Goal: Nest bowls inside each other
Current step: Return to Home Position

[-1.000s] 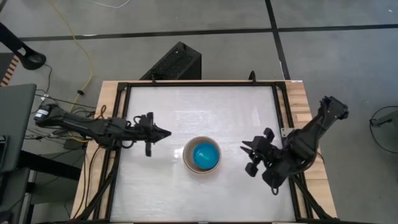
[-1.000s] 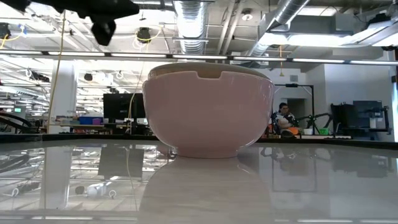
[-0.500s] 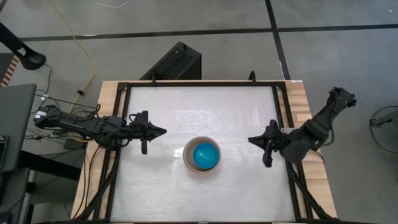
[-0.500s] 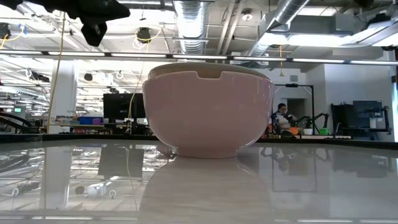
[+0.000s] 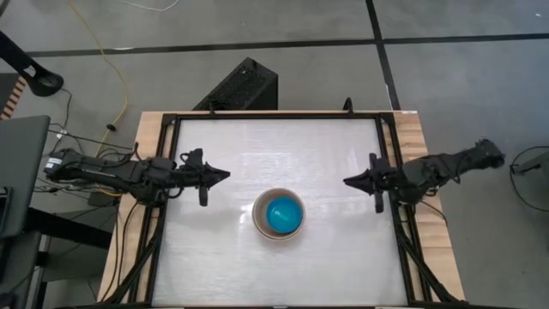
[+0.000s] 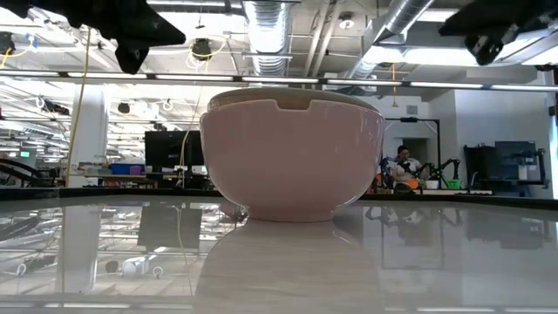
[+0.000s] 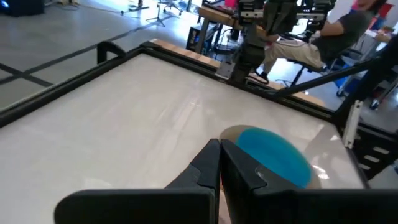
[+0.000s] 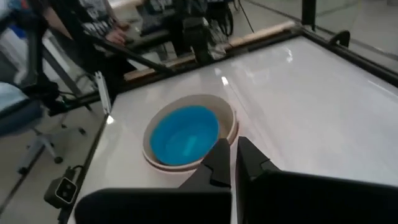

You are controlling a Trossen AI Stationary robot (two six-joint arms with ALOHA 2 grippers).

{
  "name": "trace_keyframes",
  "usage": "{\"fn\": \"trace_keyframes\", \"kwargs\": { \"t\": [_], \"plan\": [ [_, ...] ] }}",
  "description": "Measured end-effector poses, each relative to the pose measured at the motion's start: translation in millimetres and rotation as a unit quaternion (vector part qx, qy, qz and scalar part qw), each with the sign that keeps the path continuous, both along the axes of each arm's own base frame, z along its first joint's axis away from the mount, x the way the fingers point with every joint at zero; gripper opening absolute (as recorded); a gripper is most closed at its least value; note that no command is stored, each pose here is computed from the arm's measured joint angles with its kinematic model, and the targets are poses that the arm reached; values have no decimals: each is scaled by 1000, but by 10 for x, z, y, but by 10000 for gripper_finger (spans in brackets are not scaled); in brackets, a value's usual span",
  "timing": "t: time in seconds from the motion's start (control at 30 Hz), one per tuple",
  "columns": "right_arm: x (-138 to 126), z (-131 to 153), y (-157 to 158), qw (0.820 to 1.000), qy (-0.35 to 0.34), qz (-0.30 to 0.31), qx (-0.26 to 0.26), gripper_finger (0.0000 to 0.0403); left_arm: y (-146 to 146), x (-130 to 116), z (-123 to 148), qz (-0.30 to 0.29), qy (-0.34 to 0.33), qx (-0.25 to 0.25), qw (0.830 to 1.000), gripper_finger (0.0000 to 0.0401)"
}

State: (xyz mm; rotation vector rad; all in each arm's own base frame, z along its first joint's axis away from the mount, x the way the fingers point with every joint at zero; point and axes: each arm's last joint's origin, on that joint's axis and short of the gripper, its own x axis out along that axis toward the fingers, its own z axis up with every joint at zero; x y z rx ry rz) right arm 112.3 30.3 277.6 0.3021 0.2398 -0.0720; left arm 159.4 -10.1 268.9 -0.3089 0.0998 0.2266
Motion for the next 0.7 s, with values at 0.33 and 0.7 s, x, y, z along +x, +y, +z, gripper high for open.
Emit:
{"fn": "trace_keyframes", "kwargs": {
  "t": [0.33, 0.7],
  "plan": [
    [-44, -349, -185, 999, -31, 0, -13, 0, 240, 5, -215, 15, 27, 35, 999, 0],
    [19, -749, -271, 1000, -11, 15, 2, 0, 378, -71, -695, 5, -12, 17, 1000, 0]
  ]
}}
